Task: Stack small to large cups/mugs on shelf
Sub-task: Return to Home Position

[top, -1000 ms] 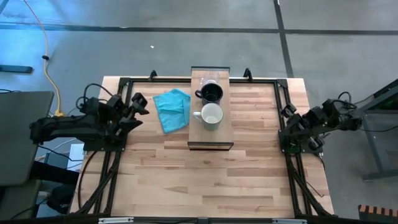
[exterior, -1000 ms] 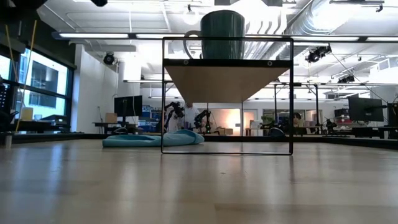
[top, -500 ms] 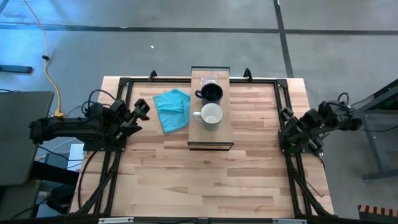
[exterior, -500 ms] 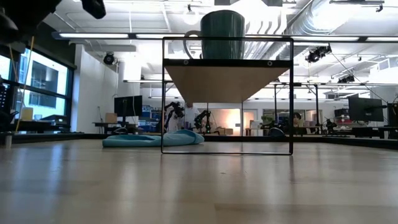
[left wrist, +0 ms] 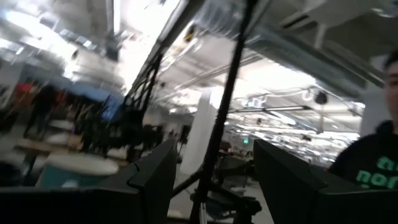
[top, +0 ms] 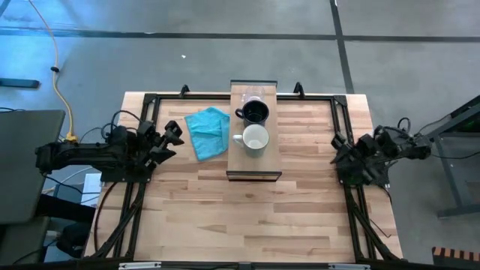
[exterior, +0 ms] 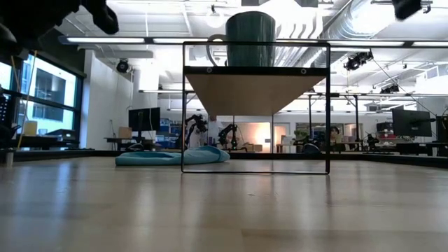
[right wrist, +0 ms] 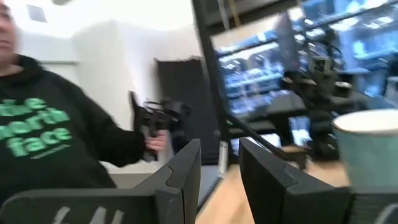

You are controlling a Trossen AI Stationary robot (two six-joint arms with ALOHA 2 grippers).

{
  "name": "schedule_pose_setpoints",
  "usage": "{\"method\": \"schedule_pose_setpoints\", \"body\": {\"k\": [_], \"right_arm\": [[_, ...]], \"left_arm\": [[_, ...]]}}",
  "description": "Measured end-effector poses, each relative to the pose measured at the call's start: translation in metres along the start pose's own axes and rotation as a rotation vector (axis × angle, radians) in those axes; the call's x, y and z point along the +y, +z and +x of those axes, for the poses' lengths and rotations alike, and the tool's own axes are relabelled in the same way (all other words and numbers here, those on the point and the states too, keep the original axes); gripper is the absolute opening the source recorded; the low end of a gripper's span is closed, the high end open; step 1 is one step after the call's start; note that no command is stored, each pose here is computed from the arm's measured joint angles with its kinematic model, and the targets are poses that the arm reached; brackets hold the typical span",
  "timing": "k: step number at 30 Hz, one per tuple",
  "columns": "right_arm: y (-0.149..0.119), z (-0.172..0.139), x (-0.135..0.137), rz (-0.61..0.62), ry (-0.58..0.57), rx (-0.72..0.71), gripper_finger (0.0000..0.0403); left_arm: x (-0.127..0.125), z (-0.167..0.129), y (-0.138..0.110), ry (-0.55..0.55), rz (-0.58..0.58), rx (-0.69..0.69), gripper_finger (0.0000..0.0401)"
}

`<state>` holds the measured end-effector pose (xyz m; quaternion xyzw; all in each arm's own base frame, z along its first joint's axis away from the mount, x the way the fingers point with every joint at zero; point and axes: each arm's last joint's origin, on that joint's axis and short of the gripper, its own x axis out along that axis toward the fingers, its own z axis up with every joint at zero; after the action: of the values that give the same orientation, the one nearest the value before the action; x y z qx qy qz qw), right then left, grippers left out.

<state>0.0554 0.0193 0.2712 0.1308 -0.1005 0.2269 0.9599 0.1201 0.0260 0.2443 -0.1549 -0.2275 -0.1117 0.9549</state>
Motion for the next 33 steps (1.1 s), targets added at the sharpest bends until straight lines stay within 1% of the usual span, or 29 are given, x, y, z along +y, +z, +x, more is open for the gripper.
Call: {"method": "schedule_pose_setpoints", "body": {"k": [2,6,9,14,16,18,20,23,25,28,33], "right_arm": [[-0.002,0.0,-0.002,0.01,-0.035,0.004,0.0101],[-0.001,0.0,-0.002,0.007,-0.062,-0.013,0.0101],[-0.001,0.0,-0.002,0.007,-0.072,-0.013,0.0101],[-0.006,-0.001,-0.004,0.036,-0.089,0.041,0.0101],[-0.01,-0.001,-0.005,0.047,-0.1,0.081,0.0101],[-0.014,-0.001,-0.006,0.103,-0.112,0.112,0.0101],[-0.018,-0.002,-0.007,0.172,-0.134,0.153,0.0101],[-0.021,-0.003,-0.009,0.262,-0.199,0.161,0.0101],[-0.021,-0.003,-0.01,0.253,-0.23,0.149,0.0101],[-0.016,-0.002,-0.009,0.172,-0.231,0.101,0.0101],[-0.01,-0.001,-0.008,-0.024,-0.208,0.065,0.0101]], "left_arm": [[0.003,0.0,-0.004,0.042,-0.042,0.03,0.02],[0.007,-0.001,-0.01,0.117,-0.145,0.071,0.02],[0.008,-0.001,-0.012,0.138,-0.22,0.077,0.02],[0.009,-0.001,-0.013,0.138,-0.337,0.088,0.02],[0.011,-0.002,-0.015,0.192,-0.383,0.08,0.02],[0.013,-0.002,-0.017,0.226,-0.451,0.08,0.02],[0.013,-0.002,-0.017,0.228,-0.49,0.082,0.02],[0.013,-0.002,-0.016,0.243,-0.468,0.055,0.02],[0.012,-0.002,-0.014,0.227,-0.409,0.041,0.02],[0.01,-0.001,-0.011,0.184,-0.303,0.041,0.02],[0.006,-0.001,-0.01,0.068,-0.086,0.091,0.02]]}}
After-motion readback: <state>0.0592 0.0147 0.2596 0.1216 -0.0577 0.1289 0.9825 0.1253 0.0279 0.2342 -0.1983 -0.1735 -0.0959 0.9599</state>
